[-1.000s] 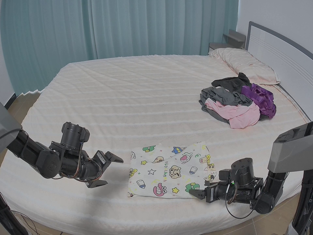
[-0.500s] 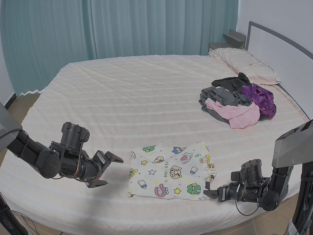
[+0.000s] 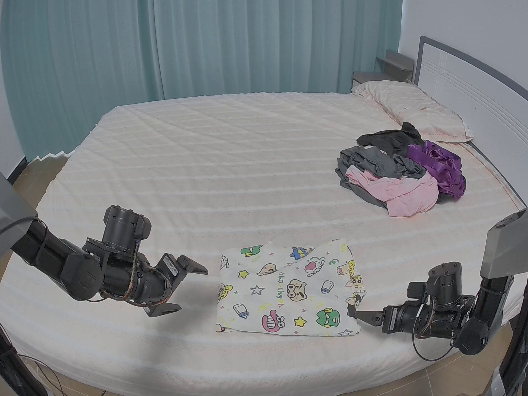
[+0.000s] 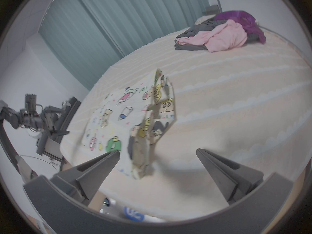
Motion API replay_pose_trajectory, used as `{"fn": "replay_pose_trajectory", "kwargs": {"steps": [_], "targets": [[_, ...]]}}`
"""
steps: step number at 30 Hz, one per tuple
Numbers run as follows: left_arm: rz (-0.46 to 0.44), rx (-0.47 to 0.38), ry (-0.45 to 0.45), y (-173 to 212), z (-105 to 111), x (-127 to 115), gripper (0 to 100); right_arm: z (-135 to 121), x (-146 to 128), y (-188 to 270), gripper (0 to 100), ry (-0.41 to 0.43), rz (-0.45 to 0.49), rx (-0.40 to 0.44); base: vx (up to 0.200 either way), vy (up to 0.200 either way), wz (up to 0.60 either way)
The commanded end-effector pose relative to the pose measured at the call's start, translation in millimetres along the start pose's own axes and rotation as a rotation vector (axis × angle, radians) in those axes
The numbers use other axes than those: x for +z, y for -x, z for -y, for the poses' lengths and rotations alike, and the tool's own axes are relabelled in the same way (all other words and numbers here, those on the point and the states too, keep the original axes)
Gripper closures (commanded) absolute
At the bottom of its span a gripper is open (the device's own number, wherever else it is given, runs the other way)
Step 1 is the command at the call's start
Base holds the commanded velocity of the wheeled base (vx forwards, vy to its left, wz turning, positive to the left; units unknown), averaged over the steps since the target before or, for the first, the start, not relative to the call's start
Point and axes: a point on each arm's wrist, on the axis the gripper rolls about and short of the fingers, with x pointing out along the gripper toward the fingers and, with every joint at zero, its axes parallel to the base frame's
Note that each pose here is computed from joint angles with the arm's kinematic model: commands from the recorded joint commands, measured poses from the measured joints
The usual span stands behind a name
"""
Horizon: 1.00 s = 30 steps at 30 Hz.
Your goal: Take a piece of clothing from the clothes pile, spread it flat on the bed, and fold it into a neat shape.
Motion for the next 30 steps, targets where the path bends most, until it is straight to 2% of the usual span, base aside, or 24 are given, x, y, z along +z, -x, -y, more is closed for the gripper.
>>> {"fn": "replay_pose_trajectory", "kwargs": {"steps": [1,6,15,16,30], "targets": [[0.002,-0.003,-0.001,0.7,0.5,-0.1,0,-20.3,-6.3,6.7,0,-0.04,-0.037,0.106,0.0,0.0,0.0],[0.002,-0.003,-0.001,0.7,0.5,-0.1,0,-23.0,-19.3,-10.0,0,-0.051,-0.117,0.131,0.0,0.0,0.0],[0.003,-0.005,-0.002,1.1,1.1,0.1,0,-23.2,-18.9,-27.1,0,-0.048,-0.096,0.148,0.0,0.0,0.0],[0.002,-0.004,-0.001,0.7,0.9,0.1,0,-24.1,-18.6,-28.6,100,-0.046,-0.095,0.152,0.0,0.0,0.0],[0.003,-0.004,0.0,0.8,0.7,0.5,0,-21.9,-14.7,-23.7,100,-0.054,-0.074,0.142,0.0,0.0,0.0]]}}
